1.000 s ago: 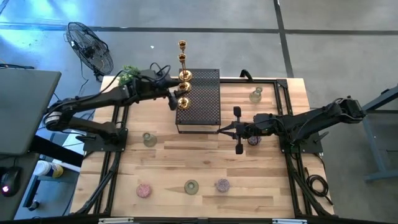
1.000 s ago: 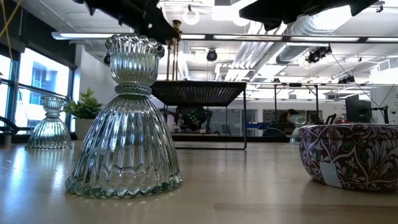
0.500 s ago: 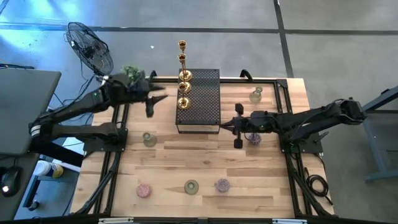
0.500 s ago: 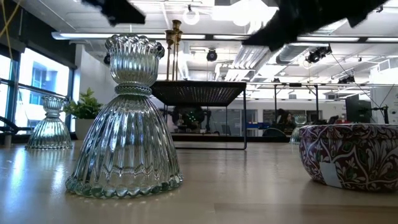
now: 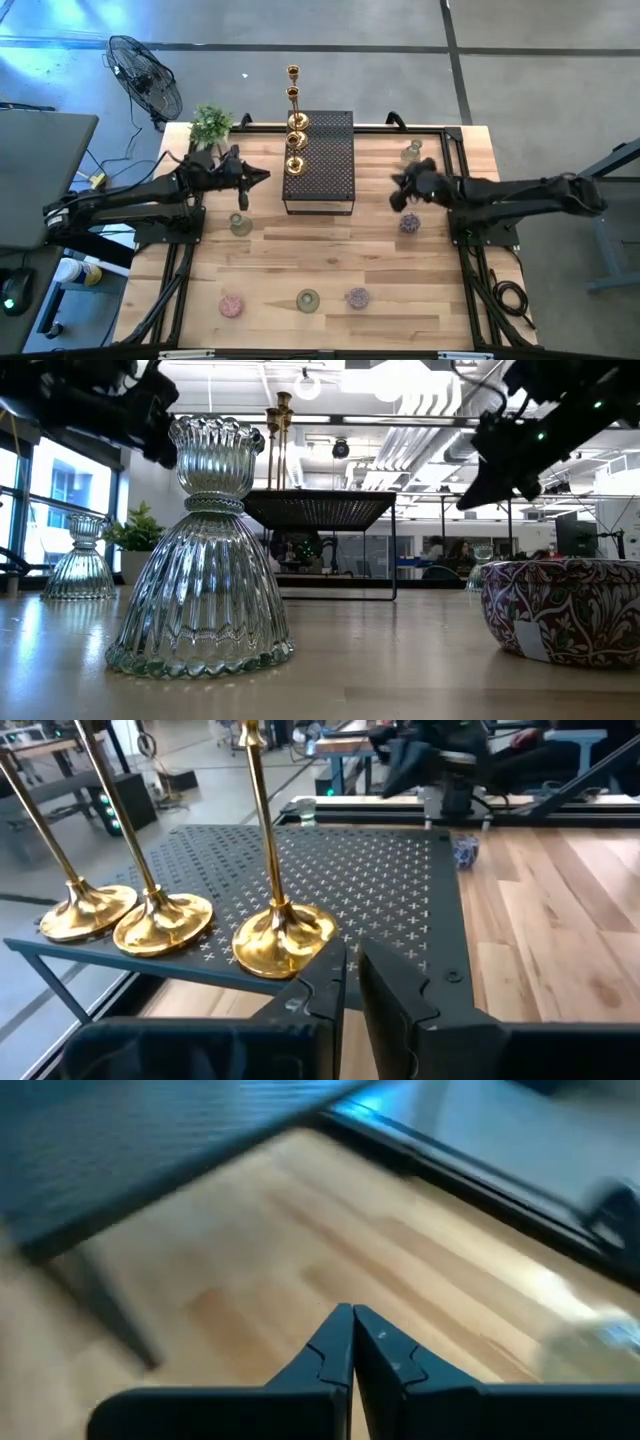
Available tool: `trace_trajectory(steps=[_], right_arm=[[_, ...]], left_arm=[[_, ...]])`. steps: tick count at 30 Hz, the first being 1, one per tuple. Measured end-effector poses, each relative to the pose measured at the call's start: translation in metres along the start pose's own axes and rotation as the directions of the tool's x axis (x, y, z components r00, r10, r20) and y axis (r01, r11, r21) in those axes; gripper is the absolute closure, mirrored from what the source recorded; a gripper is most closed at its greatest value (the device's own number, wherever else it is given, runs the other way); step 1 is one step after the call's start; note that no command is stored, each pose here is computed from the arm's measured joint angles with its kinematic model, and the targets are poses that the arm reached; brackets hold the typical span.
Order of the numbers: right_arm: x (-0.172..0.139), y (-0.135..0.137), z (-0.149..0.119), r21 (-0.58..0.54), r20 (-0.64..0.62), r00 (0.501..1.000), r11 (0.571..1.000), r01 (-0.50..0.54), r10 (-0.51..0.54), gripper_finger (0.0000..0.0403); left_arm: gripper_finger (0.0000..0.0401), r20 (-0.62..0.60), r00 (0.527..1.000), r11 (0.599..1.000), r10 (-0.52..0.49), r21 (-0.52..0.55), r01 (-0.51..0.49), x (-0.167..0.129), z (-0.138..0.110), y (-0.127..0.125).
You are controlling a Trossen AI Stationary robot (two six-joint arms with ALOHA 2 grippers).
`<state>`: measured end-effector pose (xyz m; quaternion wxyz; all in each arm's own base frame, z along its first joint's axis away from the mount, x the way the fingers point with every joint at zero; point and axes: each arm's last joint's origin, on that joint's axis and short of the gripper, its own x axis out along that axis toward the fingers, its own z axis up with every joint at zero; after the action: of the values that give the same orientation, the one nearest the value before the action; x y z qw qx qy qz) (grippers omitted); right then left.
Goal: Pick & Place candle stick holders
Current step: Put the top transparent candle holder on the shelf
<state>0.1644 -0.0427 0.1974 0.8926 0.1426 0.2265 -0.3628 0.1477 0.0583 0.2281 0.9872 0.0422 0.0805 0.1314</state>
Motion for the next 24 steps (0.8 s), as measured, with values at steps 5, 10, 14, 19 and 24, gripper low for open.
trace_trajectory(steps=[5,10,14,19,24], right_arm=[[0.012,-0.039,0.005,0.162,-0.078,0.986,0.974,0.158,-0.147,0.0374],[0.015,-0.065,0.003,0.244,-0.156,0.953,0.925,0.291,-0.259,0.0292],[0.017,-0.078,0.001,0.268,-0.192,0.919,0.883,0.386,-0.344,0.0218],[0.031,-0.087,0.003,0.291,-0.178,0.894,0.846,0.447,-0.411,0.0143],[0.051,-0.097,0.005,0.307,-0.156,0.876,0.821,0.481,-0.456,0.0111]], left_arm=[[0.0371,0.005,1.000,1.000,0.003,0.002,-0.003,0.000,-0.004,0.000],[0.0371,-0.011,1.000,1.000,0.001,0.000,-0.001,0.000,-0.006,-0.001],[0.0371,-0.016,1.000,1.000,0.000,0.000,0.000,0.000,-0.006,-0.001],[0.0371,-0.016,1.000,1.000,0.001,-0.001,-0.001,0.000,-0.006,-0.001],[0.0371,-0.016,1.000,1.000,0.001,-0.004,-0.001,0.000,-0.006,-0.001]])
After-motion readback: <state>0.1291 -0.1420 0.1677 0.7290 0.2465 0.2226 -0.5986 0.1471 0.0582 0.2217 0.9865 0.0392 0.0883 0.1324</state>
